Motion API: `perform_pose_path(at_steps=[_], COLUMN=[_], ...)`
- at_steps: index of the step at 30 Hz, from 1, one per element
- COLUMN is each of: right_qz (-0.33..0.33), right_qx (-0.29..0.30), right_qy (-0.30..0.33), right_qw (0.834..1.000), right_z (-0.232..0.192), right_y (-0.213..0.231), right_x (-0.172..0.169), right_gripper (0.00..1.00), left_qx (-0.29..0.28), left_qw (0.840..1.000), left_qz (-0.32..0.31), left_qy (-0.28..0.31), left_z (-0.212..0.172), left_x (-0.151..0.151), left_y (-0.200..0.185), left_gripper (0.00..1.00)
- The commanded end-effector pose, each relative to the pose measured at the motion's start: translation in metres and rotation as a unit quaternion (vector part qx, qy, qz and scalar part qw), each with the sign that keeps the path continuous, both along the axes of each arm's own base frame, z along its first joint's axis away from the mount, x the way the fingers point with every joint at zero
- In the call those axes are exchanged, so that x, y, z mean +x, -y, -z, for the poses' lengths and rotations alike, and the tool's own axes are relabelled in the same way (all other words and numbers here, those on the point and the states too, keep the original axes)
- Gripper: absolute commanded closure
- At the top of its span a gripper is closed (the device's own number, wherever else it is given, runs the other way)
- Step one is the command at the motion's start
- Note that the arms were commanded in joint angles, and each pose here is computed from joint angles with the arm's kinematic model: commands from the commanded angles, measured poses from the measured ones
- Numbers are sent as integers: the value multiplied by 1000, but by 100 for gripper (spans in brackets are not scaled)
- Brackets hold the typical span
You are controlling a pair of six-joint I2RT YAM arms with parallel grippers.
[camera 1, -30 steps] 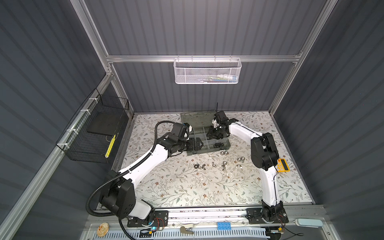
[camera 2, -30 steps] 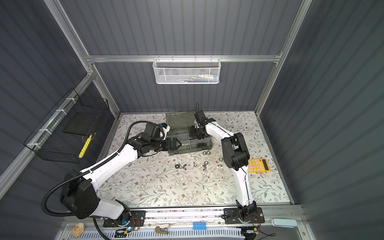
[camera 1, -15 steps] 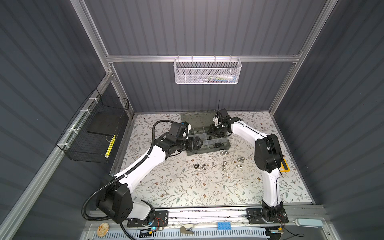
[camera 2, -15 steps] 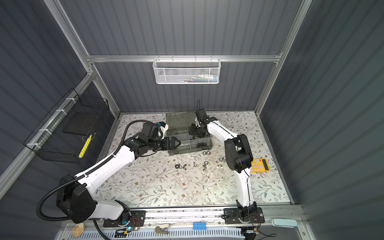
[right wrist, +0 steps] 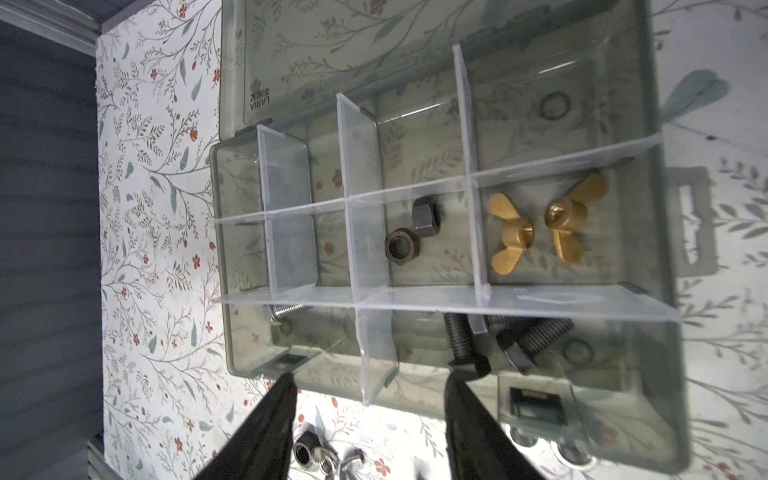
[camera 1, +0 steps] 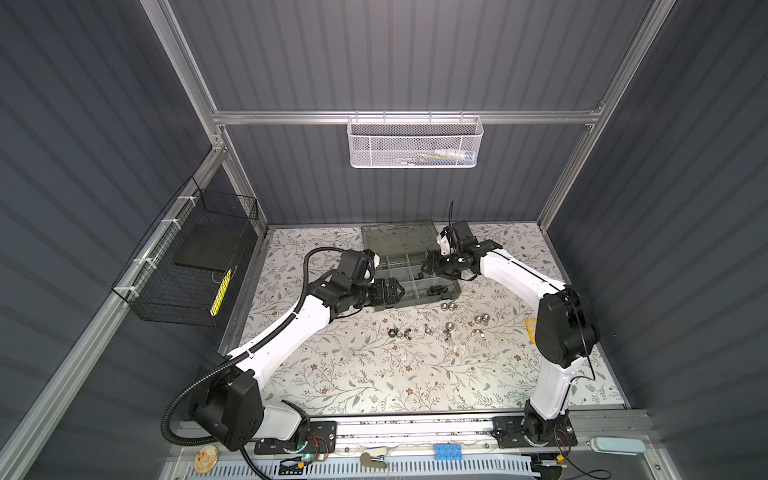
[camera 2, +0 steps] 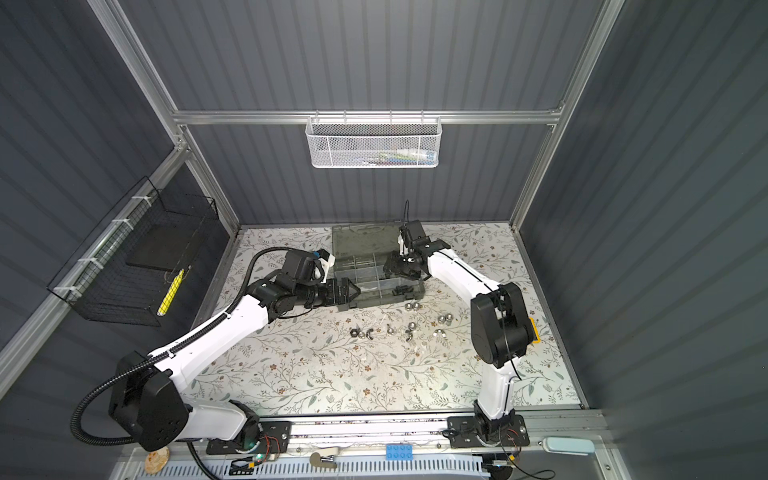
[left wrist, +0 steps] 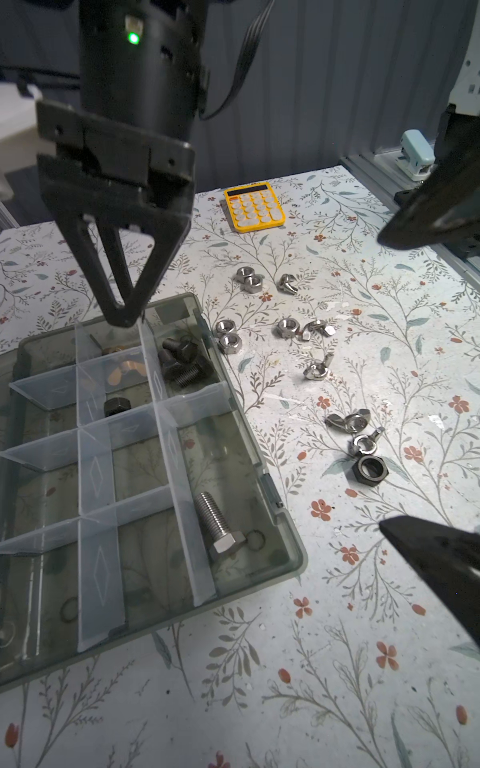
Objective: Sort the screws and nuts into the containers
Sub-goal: 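Draw the right gripper back from the box while left lowers toward black hex nut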
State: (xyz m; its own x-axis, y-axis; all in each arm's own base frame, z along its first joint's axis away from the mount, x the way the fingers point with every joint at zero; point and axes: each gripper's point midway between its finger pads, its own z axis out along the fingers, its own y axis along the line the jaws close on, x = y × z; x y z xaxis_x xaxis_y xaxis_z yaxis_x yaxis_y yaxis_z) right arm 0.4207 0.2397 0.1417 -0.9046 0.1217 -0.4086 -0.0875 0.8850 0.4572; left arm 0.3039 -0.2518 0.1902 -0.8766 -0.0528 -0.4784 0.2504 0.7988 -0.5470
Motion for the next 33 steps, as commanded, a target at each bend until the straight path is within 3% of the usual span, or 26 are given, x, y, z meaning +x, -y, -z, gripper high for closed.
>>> perform_pose_path(at_steps=[1, 10, 16, 22, 28, 33], right_qz=[-1, -1, -16, -69, -124, -142], right_qx=[-9, -19, -20, -32, -59, -69], right_qy=[33, 72, 121, 182, 259, 317], right_qw=[999, 997, 992, 980, 956, 935], right_z=[-14, -25, -38, -38, -23, -17], right_y=[9, 39, 48, 39, 17, -1], right_x=[-11, -61, -89, -116, -138, -144], right_gripper=[38, 21, 1, 1, 1, 1], left_qx=[1, 31, 37, 39, 55, 69], left_qw=[1000, 998, 996, 994, 993, 993], left_qz=[-15, -30, -35, -39, -36, -30], left_qy=[-16, -55, -76, -90, -94, -95], left_z=[1, 30, 44, 59, 85, 106], left_x=[-6, -18, -27, -34, -38, -42], left_y=[-8, -20, -25, -28, -33, -34], left_gripper=[0, 0, 0, 0, 1, 13])
